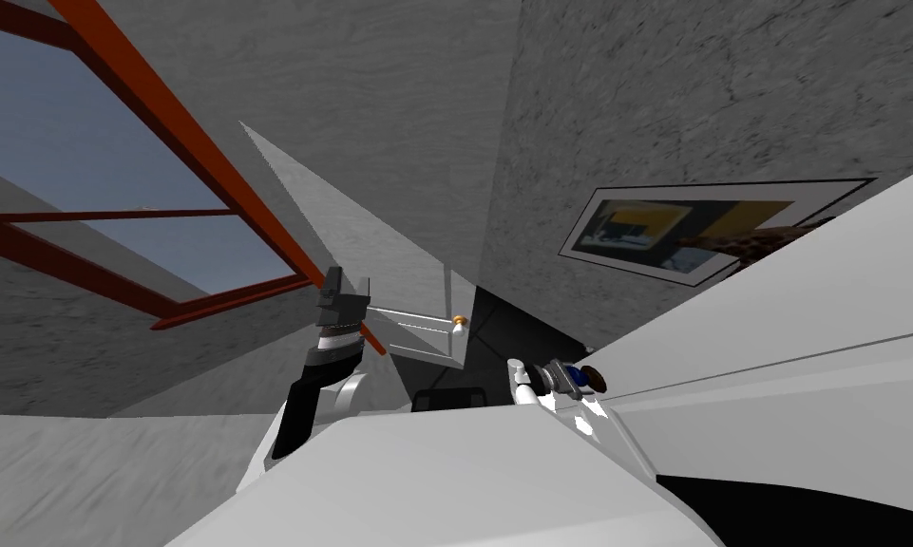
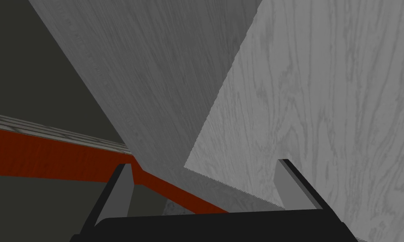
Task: Push the door open
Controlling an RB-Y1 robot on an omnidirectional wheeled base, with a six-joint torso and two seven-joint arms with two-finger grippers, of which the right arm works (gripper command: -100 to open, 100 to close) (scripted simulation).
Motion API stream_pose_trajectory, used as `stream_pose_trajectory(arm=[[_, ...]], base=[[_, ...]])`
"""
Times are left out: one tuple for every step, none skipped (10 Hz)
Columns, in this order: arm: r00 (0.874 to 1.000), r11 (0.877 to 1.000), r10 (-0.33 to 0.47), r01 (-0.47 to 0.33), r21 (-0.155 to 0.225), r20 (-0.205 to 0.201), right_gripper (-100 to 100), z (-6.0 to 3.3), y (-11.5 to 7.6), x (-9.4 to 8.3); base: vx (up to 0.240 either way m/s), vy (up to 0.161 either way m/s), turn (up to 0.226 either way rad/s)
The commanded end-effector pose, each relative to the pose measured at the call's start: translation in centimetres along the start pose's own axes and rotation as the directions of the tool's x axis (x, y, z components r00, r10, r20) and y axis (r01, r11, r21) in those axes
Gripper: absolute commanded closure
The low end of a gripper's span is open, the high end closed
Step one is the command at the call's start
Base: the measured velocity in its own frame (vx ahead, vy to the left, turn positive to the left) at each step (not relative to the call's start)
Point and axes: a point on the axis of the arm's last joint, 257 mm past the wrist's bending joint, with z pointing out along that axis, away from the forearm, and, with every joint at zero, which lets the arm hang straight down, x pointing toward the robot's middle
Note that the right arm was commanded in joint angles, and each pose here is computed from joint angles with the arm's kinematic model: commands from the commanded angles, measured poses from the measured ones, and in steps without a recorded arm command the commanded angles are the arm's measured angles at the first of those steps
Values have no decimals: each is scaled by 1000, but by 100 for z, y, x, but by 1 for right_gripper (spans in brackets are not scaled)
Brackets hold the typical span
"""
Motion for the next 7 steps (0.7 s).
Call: stream_pose_trajectory(arm=[[1000,1000,-5,5,-25,-19,100,47,109,14],[1000,998,-7,6,-55,-17,100,45,179,8],[1000,998,-7,6,-55,-17,100,45,179,8],[1000,997,-9,8,-83,-14,100,37,245,0],[1000,997,-9,8,-83,-14,100,37,245,0],[1000,994,-12,10,-111,-10,100,26,310,-9],[1000,990,-14,13,-138,-7,100,13,375,-18]], base=[[-2,-10,7],[12,-31,89],[16,-37,55],[9,-49,77],[7,-50,47],[8,-63,66],[19,-98,116]])
